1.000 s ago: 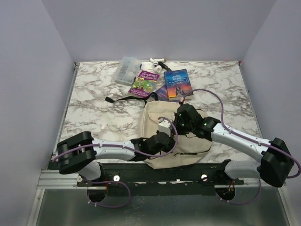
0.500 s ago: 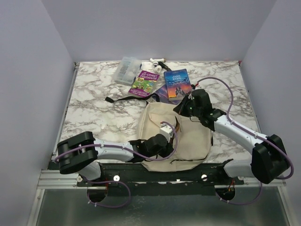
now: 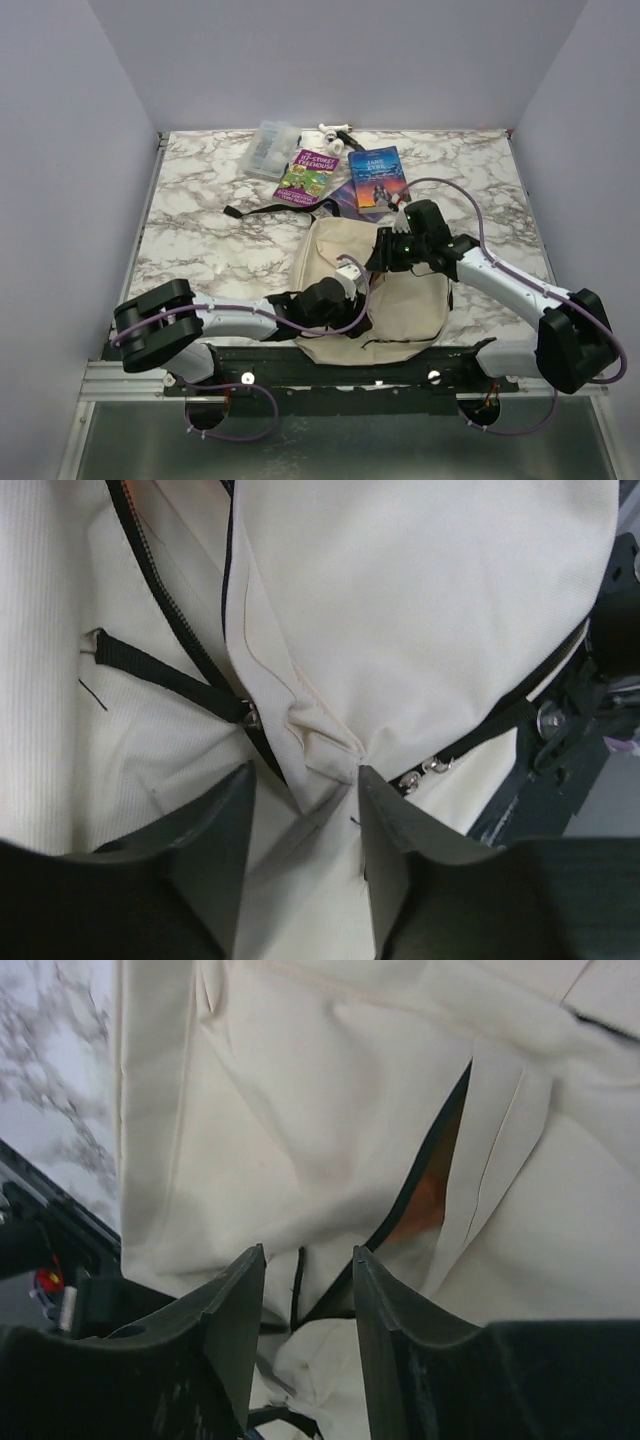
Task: Pack the student bag
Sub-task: Zip the student bag at the center of the board.
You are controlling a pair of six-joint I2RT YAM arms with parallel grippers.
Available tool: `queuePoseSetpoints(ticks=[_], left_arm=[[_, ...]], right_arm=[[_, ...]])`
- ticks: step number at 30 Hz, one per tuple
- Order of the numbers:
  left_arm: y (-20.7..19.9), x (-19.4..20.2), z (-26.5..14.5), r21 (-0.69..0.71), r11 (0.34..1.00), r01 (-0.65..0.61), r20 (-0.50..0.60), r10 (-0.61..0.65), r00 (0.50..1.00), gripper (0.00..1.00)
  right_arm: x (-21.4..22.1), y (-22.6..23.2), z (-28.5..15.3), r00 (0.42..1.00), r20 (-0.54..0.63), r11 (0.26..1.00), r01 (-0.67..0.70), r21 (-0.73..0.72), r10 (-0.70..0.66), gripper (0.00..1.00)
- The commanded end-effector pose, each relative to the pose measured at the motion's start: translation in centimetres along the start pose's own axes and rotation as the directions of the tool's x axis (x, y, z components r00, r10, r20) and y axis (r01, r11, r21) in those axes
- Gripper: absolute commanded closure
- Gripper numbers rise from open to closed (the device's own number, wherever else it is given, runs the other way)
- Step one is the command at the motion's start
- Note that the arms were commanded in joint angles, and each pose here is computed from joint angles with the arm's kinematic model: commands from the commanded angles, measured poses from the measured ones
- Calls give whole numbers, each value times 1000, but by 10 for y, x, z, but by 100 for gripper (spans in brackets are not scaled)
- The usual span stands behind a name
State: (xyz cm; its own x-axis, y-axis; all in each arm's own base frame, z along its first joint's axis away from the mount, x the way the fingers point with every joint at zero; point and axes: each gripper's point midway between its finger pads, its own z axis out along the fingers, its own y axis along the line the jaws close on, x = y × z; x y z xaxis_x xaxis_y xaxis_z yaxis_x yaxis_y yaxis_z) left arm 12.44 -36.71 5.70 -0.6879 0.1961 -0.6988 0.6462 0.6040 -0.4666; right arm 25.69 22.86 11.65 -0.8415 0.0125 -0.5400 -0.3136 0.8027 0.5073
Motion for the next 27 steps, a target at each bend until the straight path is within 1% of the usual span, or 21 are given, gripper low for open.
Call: queuePoseSetpoints(ticks=[1,4,7,10,14,17,21,27], left_arm=[[-11,-6,-22,97,995,19,18,-21,1000,43],[-7,-16,-43,134,989,64,59,-73,996,38],[0,-27,-62,165,980,111,102,-129,986,37],[5,-33,-75,189,970,152,131,-179,975,35],[9,-38,-83,211,963,170,144,-203,969,34],[9,-39,-85,219,959,181,139,-215,967,34],[8,-39,-84,225,958,178,132,-212,968,34],[5,-38,-82,238,955,179,111,-210,971,34]], right_arm=[[46,8,-5,988,-130,989,68,-130,-85,53],[48,14,-3,985,-106,977,119,-177,-139,47],[57,17,3,977,-127,965,143,-219,-174,44],[63,19,11,969,-145,958,164,-237,-202,43],[62,21,20,961,-140,950,201,-238,-238,43],[66,23,27,952,-169,948,211,-237,-254,48],[75,23,32,946,-205,951,200,-236,-250,57],[98,25,32,930,-266,947,183,-263,-254,59]])
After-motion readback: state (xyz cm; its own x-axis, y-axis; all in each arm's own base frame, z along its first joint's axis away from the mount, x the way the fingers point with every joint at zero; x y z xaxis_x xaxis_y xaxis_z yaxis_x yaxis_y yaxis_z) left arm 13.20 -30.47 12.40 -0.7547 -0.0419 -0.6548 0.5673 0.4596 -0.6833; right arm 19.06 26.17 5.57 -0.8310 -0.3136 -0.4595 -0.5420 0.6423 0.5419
